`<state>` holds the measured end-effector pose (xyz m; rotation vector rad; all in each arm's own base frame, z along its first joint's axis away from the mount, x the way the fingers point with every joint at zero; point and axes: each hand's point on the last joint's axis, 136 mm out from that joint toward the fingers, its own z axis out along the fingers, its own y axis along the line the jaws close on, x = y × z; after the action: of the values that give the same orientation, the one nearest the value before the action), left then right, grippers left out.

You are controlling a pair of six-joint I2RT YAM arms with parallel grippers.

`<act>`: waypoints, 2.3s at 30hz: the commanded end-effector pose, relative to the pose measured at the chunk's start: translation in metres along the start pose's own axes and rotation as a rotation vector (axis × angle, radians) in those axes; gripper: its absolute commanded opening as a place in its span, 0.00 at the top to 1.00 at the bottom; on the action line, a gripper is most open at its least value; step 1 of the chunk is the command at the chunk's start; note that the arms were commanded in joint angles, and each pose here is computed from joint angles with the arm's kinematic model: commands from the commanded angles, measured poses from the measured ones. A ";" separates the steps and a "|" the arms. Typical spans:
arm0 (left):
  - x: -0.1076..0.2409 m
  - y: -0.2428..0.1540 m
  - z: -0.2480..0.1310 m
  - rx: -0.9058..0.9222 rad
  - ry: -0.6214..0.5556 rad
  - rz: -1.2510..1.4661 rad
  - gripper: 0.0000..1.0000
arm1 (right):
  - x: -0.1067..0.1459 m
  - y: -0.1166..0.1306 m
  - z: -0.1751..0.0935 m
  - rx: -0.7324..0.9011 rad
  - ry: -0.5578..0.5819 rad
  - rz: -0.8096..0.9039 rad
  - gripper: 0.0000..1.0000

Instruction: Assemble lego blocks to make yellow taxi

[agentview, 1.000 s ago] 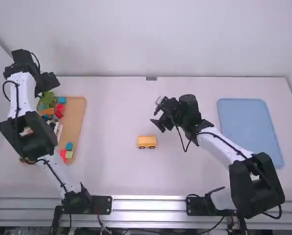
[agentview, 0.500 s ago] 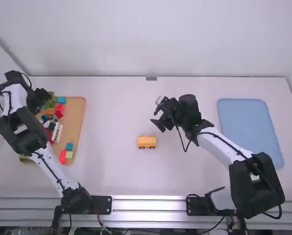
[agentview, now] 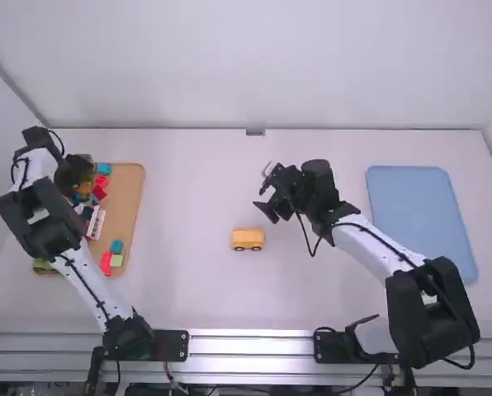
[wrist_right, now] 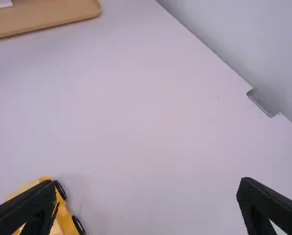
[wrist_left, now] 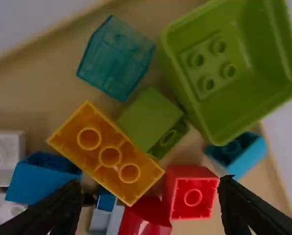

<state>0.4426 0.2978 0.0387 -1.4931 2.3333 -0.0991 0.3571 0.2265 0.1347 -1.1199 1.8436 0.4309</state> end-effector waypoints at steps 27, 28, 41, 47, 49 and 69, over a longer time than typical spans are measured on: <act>0.013 0.022 0.023 -0.064 -0.004 -0.135 0.24 | 0.007 0.003 -0.001 -0.009 0.024 0.017 0.02; 0.014 0.022 0.024 -0.064 -0.005 -0.135 0.25 | 0.007 0.004 -0.001 -0.010 0.024 0.017 0.02; 0.016 0.036 0.031 -0.117 -0.028 -0.134 0.46 | 0.006 0.006 0.000 -0.016 0.023 0.013 0.02; 0.013 0.038 0.031 -0.131 -0.047 -0.134 0.51 | 0.006 0.006 0.000 -0.016 0.024 0.013 0.02; 0.008 0.040 0.030 -0.144 -0.074 -0.131 0.48 | 0.007 0.007 0.000 -0.018 0.029 0.015 0.02; 0.008 0.039 0.037 -0.122 -0.088 -0.132 0.67 | 0.010 0.008 0.000 -0.023 0.038 0.017 0.02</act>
<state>0.4243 0.3169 0.0002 -1.6560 2.1878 0.0772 0.3522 0.2238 0.1267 -1.1314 1.8835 0.4347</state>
